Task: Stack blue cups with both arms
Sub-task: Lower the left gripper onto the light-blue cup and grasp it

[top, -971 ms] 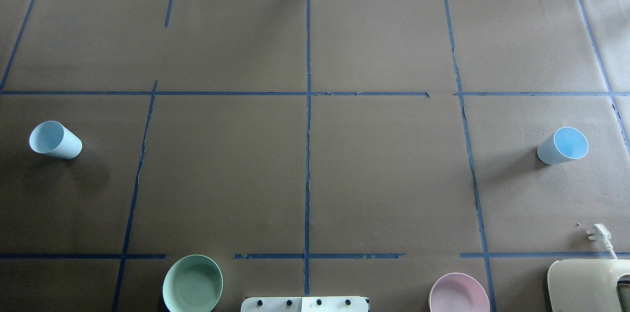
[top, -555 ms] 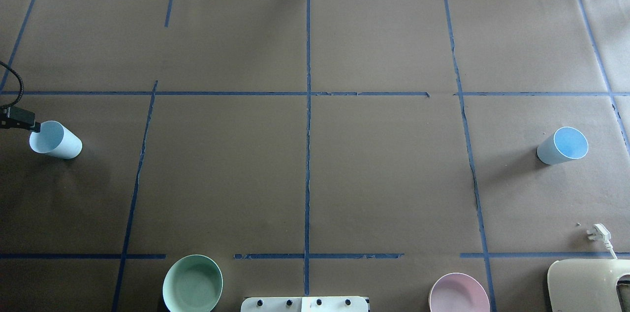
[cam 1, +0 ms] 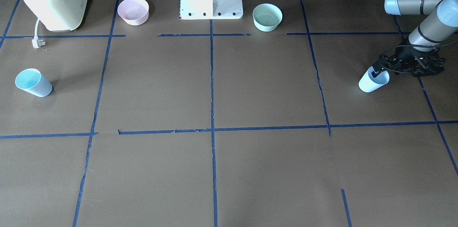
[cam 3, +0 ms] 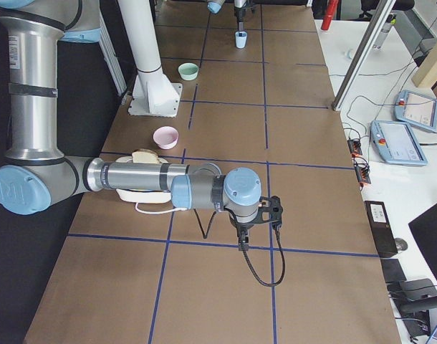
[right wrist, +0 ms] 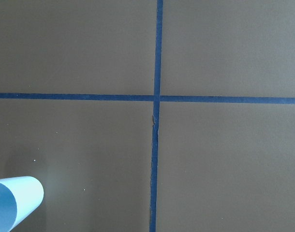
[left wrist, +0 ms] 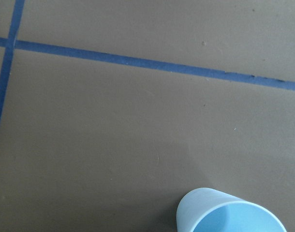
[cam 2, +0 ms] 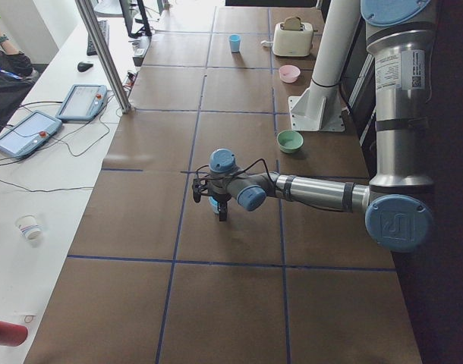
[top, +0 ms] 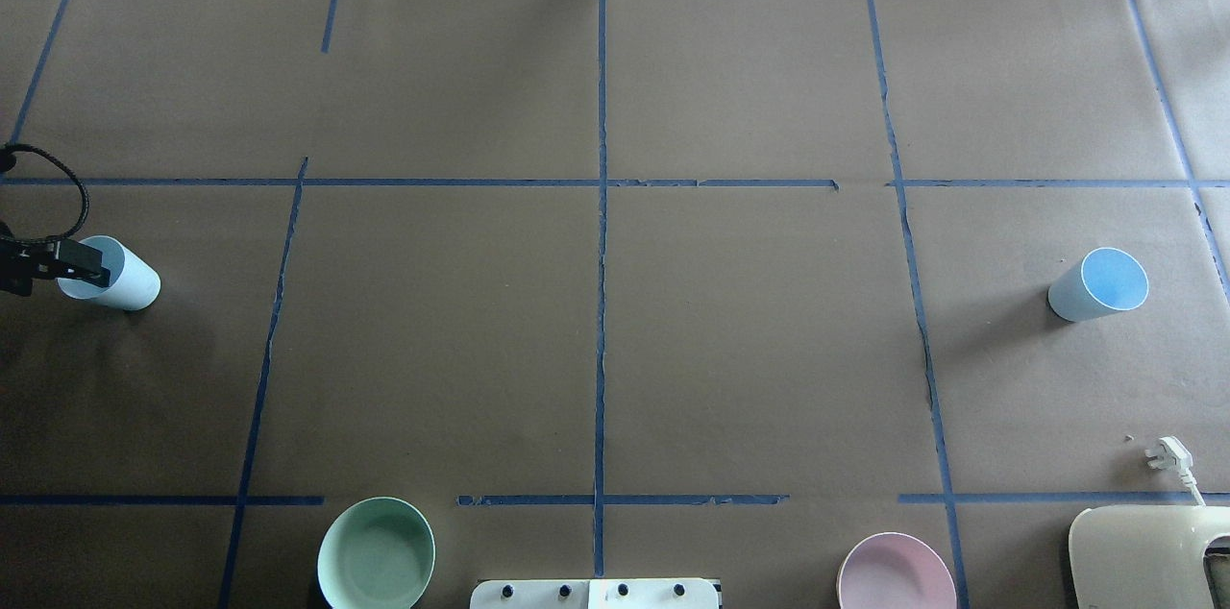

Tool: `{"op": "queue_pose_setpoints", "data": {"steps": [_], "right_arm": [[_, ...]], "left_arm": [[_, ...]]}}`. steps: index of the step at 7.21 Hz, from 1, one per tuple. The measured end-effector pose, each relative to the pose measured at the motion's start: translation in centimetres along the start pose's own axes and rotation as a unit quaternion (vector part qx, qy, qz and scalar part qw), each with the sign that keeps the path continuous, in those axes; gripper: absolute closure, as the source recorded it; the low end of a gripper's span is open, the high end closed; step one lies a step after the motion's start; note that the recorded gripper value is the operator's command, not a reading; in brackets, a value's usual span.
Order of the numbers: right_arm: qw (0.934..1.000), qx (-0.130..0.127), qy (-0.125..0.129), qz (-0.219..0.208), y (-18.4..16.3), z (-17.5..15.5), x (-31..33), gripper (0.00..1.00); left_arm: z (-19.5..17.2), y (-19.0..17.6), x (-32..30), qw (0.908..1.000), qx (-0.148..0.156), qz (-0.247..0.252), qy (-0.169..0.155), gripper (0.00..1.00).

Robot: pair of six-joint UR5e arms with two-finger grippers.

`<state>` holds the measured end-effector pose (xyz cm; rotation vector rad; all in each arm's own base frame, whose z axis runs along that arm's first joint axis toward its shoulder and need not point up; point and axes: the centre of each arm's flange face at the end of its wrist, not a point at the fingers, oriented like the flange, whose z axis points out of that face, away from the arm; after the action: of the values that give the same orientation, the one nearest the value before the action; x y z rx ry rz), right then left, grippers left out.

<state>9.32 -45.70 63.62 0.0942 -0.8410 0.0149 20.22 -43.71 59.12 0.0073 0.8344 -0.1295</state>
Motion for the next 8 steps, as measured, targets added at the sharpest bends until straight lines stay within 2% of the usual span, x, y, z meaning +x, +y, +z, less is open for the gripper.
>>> {"op": "queue_pose_setpoints", "data": {"steps": [1,2,4,6,8], "right_arm": [[1.0000,0.000,0.000,0.000,0.0,0.0,0.0,0.00],[1.0000,0.000,0.000,-0.001,-0.1,0.0,0.0,0.00],[1.0000,0.004,0.001,-0.004,-0.1,-0.4,-0.4,0.00],[0.9999,0.010,0.002,-0.011,-0.2,-1.0,-1.1,0.00],[0.9999,0.010,0.002,-0.012,-0.2,-1.0,-1.1,0.00]], "left_arm": [[0.2,0.1,0.1,1.0000,-0.002,0.001,-0.001,0.96],[0.3,0.1,0.0,1.0000,-0.003,0.001,-0.001,1.00],[0.3,0.1,0.2,1.0000,-0.007,0.002,0.000,1.00],[-0.6,0.2,1.4,0.9996,-0.018,0.004,0.019,1.00],[-3.1,-0.8,5.7,0.9989,-0.035,-0.002,0.031,1.00]]}}
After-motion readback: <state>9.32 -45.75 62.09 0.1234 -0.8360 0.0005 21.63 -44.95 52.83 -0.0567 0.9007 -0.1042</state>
